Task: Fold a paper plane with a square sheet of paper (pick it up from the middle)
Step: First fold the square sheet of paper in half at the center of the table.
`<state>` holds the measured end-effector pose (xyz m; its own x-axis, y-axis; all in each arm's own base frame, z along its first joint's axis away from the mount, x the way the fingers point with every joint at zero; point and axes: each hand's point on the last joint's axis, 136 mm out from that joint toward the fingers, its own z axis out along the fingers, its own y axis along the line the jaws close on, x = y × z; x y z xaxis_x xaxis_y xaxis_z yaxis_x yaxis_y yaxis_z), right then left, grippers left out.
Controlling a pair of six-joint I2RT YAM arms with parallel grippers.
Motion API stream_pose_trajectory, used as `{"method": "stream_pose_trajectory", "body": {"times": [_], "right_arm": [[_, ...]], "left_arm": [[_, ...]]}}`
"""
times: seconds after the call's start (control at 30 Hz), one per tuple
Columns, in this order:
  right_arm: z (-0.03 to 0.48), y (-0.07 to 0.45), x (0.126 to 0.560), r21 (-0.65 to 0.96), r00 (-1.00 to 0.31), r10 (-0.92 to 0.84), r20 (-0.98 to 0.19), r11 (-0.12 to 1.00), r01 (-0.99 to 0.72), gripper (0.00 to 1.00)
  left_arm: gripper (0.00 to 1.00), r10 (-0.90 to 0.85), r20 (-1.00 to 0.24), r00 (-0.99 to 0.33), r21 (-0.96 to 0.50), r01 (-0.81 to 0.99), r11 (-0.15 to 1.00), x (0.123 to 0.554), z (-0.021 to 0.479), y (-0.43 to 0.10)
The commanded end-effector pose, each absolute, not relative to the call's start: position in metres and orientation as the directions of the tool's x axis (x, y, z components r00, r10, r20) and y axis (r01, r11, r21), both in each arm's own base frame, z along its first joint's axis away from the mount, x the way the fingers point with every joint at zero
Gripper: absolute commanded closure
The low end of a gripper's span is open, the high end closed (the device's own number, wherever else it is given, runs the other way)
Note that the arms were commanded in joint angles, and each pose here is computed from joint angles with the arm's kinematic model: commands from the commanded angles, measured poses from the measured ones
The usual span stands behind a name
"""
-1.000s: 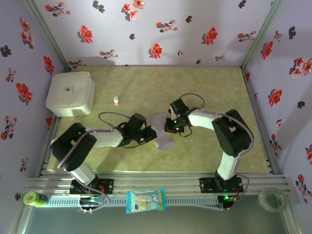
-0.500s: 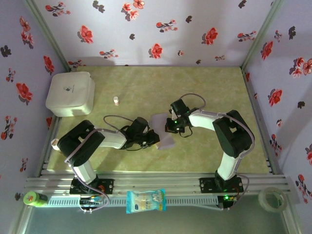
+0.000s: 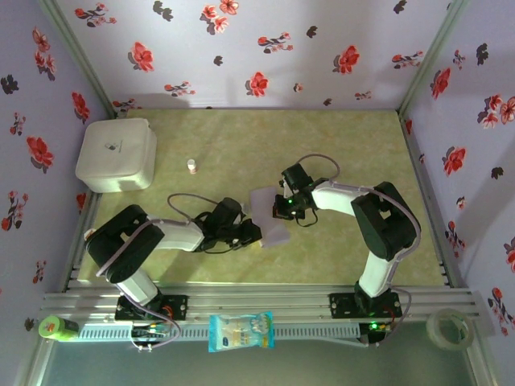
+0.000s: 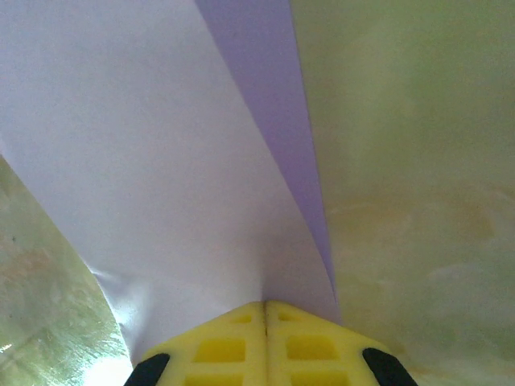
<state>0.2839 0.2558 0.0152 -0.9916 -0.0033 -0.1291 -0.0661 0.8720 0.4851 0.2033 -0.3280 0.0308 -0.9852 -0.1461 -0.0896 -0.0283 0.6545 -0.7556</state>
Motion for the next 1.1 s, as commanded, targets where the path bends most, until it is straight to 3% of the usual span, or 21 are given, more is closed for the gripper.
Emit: {"method": "stream_pose_trajectory", "body": {"times": [0.0,0.23,0.57,1.07], "right_arm": [[-0.020,0.215,0.256,0.311,-0.999,0.027,-0.017,0.950,0.020,1.00],[-0.021,0.214,0.256,0.310,-0.999,0.030,-0.013,0.950,0.025,1.00],[-0.023,0.212,0.254,0.298,-0.999,0.032,-0.011,0.954,0.027,1.00],[-0.026,0.211,0.253,0.294,-0.999,0.033,-0.005,0.955,0.030,1.00]], "left_arm": [[0.90,-0.162,-0.105,-0.981,-0.774,-0.022,0.633,0.213,0.046,-0.340],[1.00,-0.177,-0.061,-0.982,-0.762,-0.068,0.644,0.213,0.028,-0.343],[1.00,-0.132,0.002,-0.991,-0.659,-0.101,0.745,0.175,-0.010,-0.318],[1.00,0.027,-0.020,-0.999,-0.541,0.034,0.840,0.142,-0.014,-0.304]]}}
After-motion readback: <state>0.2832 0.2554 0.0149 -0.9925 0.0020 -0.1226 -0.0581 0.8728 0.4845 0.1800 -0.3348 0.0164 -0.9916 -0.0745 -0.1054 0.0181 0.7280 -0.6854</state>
